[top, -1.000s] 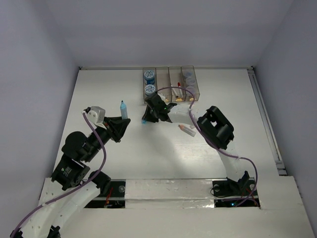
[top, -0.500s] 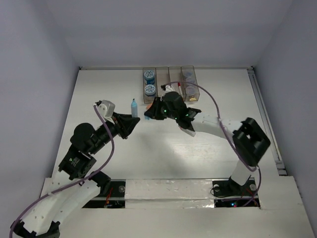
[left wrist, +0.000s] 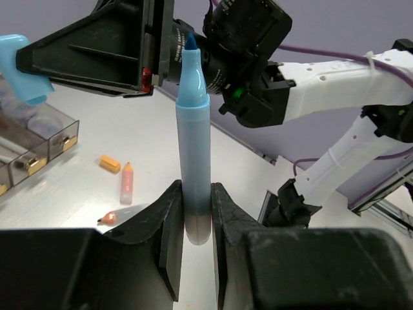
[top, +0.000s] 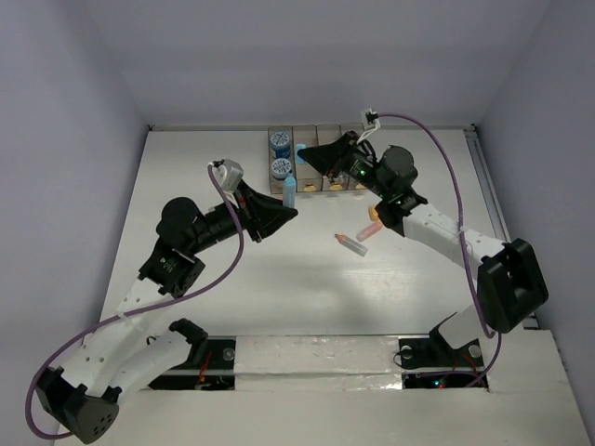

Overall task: Sort the stationery into containers
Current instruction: Close the pen cap on the pen.

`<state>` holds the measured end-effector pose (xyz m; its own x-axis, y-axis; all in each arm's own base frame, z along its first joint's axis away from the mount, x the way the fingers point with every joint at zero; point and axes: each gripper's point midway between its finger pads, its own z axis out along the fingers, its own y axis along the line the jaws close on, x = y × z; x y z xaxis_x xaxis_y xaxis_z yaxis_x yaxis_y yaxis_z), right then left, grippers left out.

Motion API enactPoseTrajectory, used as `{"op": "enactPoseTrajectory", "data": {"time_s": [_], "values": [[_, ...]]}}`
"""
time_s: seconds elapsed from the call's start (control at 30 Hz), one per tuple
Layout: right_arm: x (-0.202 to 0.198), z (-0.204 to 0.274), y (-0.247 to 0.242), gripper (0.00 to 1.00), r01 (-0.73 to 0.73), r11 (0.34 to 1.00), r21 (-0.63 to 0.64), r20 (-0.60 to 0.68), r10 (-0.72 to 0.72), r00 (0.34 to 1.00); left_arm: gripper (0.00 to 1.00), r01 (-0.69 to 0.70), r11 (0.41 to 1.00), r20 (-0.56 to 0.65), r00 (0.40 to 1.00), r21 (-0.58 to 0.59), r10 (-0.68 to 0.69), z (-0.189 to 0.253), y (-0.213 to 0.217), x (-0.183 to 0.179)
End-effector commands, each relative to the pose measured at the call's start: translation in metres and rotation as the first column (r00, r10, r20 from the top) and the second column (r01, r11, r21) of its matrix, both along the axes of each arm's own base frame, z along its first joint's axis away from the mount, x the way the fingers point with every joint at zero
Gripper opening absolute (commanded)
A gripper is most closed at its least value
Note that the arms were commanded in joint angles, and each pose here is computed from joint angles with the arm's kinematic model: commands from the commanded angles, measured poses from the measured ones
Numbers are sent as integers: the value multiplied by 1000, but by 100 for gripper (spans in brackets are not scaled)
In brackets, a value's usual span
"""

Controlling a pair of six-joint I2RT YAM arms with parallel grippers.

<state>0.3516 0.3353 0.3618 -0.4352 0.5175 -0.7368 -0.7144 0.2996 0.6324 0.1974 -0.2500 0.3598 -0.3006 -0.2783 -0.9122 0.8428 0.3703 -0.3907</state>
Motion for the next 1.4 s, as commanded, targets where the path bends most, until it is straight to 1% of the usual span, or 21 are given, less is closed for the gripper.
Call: {"op": "enactPoseTrajectory", "data": {"time_s": [0.0, 0.07, 0.1, 0.13, 0.2, 0.4, 0.5, 0.53, 0.67, 0.93, 1.17, 1.37], "values": [[-51, 79, -6, 0, -138, 981, 138, 246, 101, 964, 0, 84, 994, 134, 988, -71, -74, 41, 1, -13], [-61, 88, -7, 0, -180, 971, 159, 264, 134, 955, 0, 83, 994, 137, 988, -71, -73, 36, 3, -9], [-68, 96, -9, 0, -207, 962, 176, 304, 147, 941, 0, 96, 993, 133, 987, -66, -86, 33, 4, -9], [-75, 99, -9, 0, -236, 955, 178, 324, 170, 931, 0, 87, 993, 121, 990, -77, -77, 30, 8, -5], [-82, 105, -9, 0, -274, 942, 192, 352, 194, 916, 0, 111, 990, 115, 988, -87, -101, 28, 10, -7], [-91, 115, -8, 0, -342, 915, 212, 401, 238, 884, 0, 134, 987, 98, 987, -91, -125, 21, 11, -8], [-97, 120, -5, 0, -409, 885, 222, 432, 287, 855, 0, 158, 983, 88, 985, -90, -150, 19, 9, -10], [-103, 129, -6, 0, -440, 866, 236, 452, 303, 839, 0, 169, 981, 87, 983, -91, -161, 19, 8, -11], [-104, 127, -3, 0, -489, 837, 246, 460, 343, 819, 0, 182, 979, 80, 981, -91, -175, 17, 7, -12], [-117, 134, 1, 0, -525, 821, 225, 492, 369, 788, 0, 185, 979, 56, 982, -89, -180, 14, 5, -8], [-122, 135, 2, 0, -531, 821, 211, 505, 374, 778, 0, 176, 981, 34, 984, -80, -173, 9, 4, -3], [-120, 131, 3, 0, -521, 826, 214, 497, 367, 786, 0, 165, 983, 34, 986, -77, -163, 8, 4, -2]]}}
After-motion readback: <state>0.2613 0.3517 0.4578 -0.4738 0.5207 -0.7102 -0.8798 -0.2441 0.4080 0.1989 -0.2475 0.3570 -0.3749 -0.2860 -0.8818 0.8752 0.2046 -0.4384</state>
